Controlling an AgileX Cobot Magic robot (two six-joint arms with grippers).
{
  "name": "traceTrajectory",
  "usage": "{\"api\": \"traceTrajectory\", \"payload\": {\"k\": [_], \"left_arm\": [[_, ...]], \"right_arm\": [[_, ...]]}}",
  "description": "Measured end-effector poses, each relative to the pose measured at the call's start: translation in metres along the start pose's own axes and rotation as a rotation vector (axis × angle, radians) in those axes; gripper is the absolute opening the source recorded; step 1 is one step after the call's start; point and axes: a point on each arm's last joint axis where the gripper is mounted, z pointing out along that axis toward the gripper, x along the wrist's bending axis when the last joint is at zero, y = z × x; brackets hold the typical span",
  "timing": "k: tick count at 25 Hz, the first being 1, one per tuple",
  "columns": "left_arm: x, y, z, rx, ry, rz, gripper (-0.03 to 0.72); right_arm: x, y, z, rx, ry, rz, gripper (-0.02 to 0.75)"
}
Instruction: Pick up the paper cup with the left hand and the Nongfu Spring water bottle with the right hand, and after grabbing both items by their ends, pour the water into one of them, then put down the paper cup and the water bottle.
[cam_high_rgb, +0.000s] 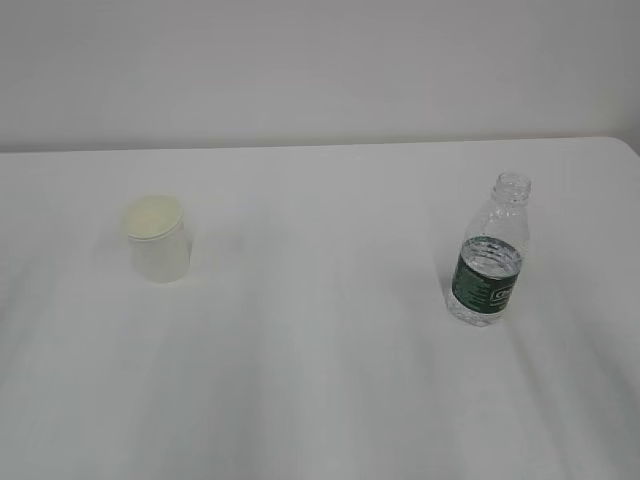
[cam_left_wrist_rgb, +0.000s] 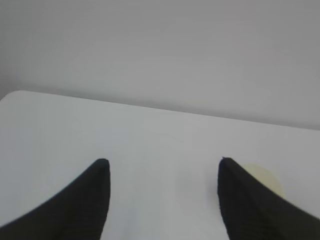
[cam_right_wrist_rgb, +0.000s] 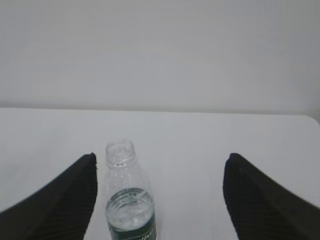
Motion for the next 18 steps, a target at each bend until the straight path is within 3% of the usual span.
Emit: {"api": "traceTrajectory", "payload": {"k": [9,14,18], "left_arm": [[-0.022,-0.052,0.029,0.14,-0.09,0.054,0.484],[-0.021,-0.078,0.012,0.023,-0.127,0.084,0.484],[-0.019,-0.087,0.004,0.003,-0.147,0.102,0.484]], "right_arm": [[0.0,-0.018,0.021,0.112,0.004,0.026,0.587],[0.001,-0.025,0.023,0.086,0.012,0.029,0.587],[0.003,-0.043,0.02,0.049,0.022,0.036,0.587]]}}
